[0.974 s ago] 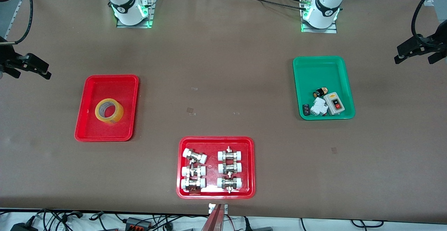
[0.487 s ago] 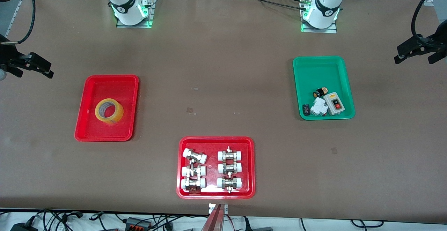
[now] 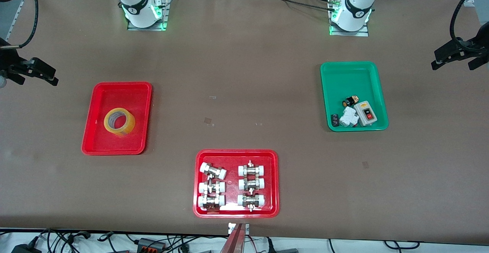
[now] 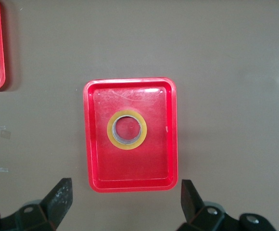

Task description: Left arm passes tape to right arm into tray

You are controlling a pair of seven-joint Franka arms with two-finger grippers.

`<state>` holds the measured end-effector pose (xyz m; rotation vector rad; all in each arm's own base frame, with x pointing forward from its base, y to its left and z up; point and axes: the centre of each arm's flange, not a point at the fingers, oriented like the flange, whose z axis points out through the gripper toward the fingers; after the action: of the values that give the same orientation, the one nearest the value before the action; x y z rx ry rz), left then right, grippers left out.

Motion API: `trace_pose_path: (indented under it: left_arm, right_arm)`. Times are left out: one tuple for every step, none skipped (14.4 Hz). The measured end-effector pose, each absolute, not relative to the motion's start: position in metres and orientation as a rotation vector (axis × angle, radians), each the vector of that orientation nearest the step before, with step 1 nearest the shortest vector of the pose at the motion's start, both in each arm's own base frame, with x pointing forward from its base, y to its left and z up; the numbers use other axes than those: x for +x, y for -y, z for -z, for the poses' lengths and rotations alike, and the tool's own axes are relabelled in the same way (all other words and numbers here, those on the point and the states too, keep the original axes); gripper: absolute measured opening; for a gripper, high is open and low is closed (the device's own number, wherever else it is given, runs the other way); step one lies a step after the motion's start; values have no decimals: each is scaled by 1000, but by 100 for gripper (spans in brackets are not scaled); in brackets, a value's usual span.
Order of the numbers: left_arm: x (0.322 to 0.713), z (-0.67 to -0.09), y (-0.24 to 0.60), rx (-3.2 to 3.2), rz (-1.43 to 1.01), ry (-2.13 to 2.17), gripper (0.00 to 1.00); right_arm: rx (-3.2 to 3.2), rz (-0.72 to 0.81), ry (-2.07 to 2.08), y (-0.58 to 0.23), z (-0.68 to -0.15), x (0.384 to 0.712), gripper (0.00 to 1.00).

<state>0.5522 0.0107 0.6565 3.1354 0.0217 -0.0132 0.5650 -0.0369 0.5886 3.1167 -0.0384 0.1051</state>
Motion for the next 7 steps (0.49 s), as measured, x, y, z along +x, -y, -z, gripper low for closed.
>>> trace_pose_path:
  left_arm:
    - [552,-656,-11,3135,13,-22,100]
    - [552,-656,-11,3135,13,-22,100]
    - [552,-656,-11,3135,13,-22,100]
    - [552,-656,-11,3135,13,-22,100]
    - [552,-656,-11,3135,13,-22,100]
    - [552,-656,-11,3135,13,-22,100]
    - [552,-656,-11,3135,13,-22,100]
  right_arm:
    - [3120,-105,47,39,-589,565,100]
    - [3121,-105,49,40,-589,565,100]
    - [3121,-106,45,39,-589,565,100]
    - [3121,-106,41,37,-589,565,100]
    - [3121,-106,39,36,-589,565,100]
    - [3121,-106,40,37,-589,565,100]
    - [3121,-106,43,38,-589,565,100]
